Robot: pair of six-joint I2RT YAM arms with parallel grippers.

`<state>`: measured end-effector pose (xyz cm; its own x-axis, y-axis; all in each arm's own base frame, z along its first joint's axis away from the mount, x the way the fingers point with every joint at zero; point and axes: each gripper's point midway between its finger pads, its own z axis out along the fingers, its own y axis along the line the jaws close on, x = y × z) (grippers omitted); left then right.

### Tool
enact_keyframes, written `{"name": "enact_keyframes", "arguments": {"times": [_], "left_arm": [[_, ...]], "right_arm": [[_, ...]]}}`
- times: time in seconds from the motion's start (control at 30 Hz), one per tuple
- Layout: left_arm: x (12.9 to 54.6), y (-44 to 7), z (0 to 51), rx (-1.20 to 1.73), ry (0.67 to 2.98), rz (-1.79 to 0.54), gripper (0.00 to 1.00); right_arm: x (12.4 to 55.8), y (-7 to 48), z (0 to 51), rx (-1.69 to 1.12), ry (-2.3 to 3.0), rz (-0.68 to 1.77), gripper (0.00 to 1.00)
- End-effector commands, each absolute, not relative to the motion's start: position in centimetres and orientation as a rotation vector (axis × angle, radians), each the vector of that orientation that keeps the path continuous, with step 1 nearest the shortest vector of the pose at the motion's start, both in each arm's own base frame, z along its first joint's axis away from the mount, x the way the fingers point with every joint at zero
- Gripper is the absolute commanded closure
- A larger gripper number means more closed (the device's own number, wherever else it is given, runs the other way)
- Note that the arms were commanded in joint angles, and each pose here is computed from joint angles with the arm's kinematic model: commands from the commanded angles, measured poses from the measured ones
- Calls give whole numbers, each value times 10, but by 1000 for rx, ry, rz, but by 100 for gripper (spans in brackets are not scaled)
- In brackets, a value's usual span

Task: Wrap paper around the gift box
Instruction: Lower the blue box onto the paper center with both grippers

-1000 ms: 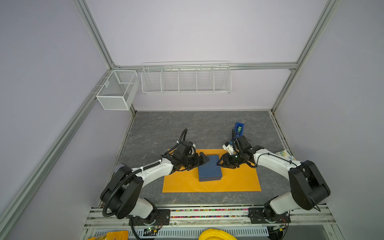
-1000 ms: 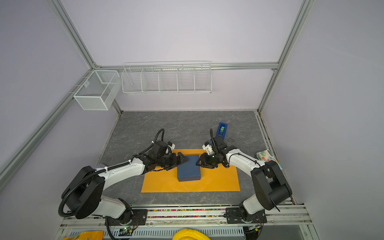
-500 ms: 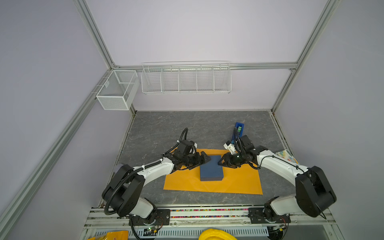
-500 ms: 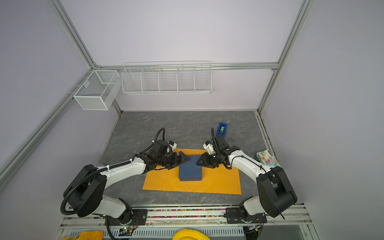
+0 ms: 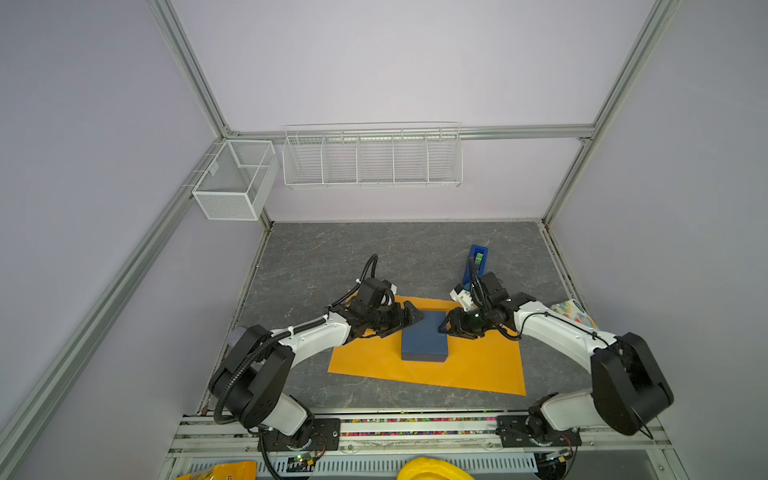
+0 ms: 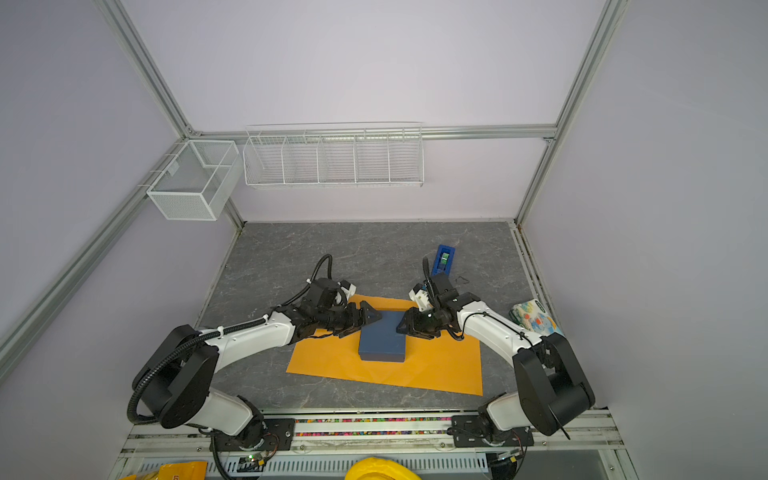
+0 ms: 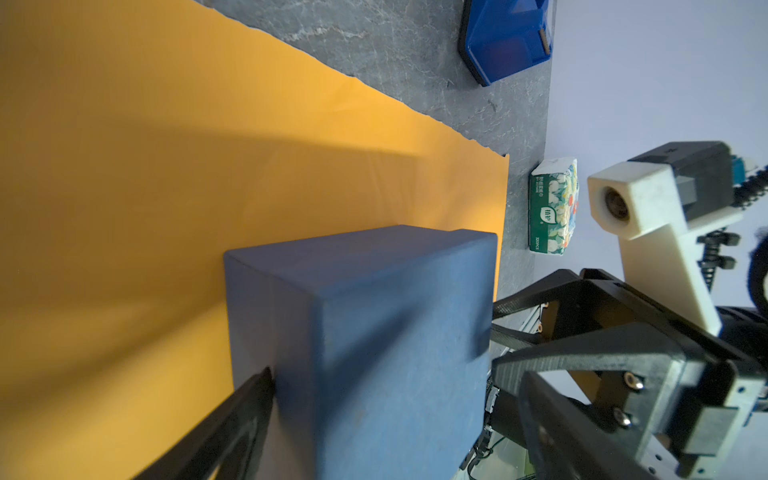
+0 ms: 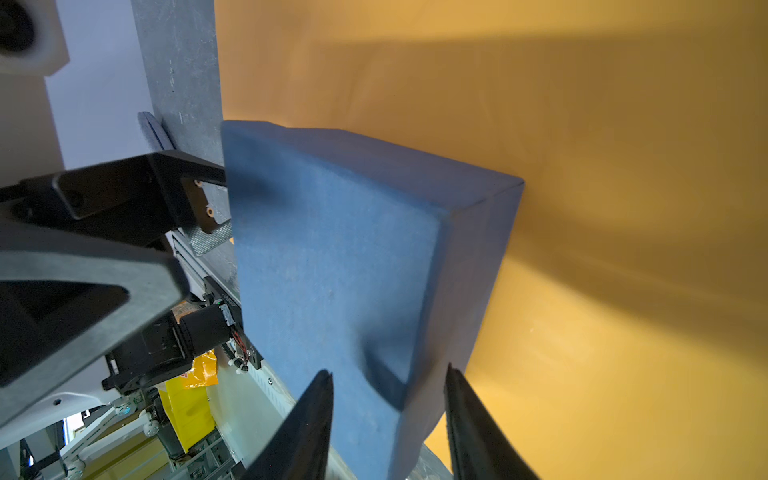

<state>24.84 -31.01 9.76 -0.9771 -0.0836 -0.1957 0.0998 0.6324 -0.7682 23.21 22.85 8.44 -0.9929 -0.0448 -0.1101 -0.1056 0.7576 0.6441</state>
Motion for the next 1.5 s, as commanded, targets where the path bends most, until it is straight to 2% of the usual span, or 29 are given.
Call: {"name": "enact_keyframes", "arguments": {"times": [0.0, 0.33, 0.67, 1.1, 1.47], "left_arm": [[250, -319, 105, 36, 2619, -1306, 8], [248, -337, 126, 106, 2571, -1390, 8], [249, -344, 120, 112, 2591, -1390, 8], [246, -316, 73, 43, 2749, -1120, 9], [247, -298, 65, 17, 2752, -1073, 9]], "right_arm": [[227, 235, 76, -104, 2879, 1118, 54], [226, 234, 105, -134, 2831, 1123, 58], [224, 225, 94, -135, 2863, 1029, 58], [228, 216, 55, -121, 2936, 910, 59], [235, 230, 54, -145, 2931, 957, 60]]}}
